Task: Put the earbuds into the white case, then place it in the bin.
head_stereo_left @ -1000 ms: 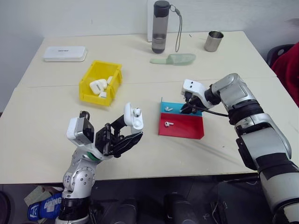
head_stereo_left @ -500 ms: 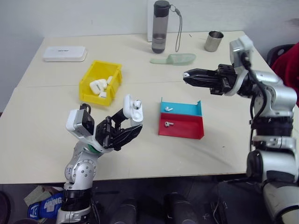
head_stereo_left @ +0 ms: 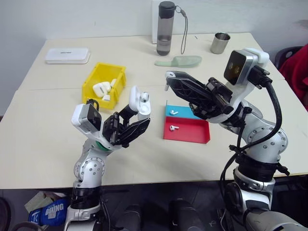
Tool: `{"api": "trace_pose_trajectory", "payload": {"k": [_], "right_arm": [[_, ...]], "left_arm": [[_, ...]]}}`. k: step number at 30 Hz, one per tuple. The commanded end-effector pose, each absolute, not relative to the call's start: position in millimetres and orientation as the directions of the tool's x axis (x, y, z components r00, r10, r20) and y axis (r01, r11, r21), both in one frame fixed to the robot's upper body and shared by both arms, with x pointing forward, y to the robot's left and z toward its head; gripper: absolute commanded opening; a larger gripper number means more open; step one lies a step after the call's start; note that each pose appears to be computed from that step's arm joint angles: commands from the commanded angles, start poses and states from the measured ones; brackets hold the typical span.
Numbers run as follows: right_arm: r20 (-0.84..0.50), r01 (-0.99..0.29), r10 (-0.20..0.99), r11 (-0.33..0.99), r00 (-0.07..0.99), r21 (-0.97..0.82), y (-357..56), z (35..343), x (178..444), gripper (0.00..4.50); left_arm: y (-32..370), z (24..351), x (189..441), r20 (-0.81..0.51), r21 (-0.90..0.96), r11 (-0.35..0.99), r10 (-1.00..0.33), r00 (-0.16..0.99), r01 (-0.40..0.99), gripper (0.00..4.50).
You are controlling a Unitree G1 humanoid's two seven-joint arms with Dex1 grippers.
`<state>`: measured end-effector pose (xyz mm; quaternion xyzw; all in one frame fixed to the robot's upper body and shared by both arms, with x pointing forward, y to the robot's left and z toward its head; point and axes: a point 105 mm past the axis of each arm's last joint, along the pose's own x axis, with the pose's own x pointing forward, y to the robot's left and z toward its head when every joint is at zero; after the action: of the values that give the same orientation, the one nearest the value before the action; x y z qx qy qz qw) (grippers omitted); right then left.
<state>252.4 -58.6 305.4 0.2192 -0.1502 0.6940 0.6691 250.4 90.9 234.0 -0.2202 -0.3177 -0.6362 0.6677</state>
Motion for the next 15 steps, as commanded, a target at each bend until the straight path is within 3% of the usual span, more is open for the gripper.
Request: {"api": "trace_pose_trajectory", "payload": {"k": [1,15], "right_arm": [[0.508,-0.991,0.858,-0.12,-0.074,0.058,-54,310,238,0.44],[0.431,-0.982,0.898,-0.153,-0.09,0.113,-35,293,234,0.44]], "left_arm": [[91,238,250,0.712,0.129,0.097,-0.701,-0.024,0.987,2.76],[85,237,252,0.705,0.153,0.124,-0.709,-0.02,0.981,2.76]]}}
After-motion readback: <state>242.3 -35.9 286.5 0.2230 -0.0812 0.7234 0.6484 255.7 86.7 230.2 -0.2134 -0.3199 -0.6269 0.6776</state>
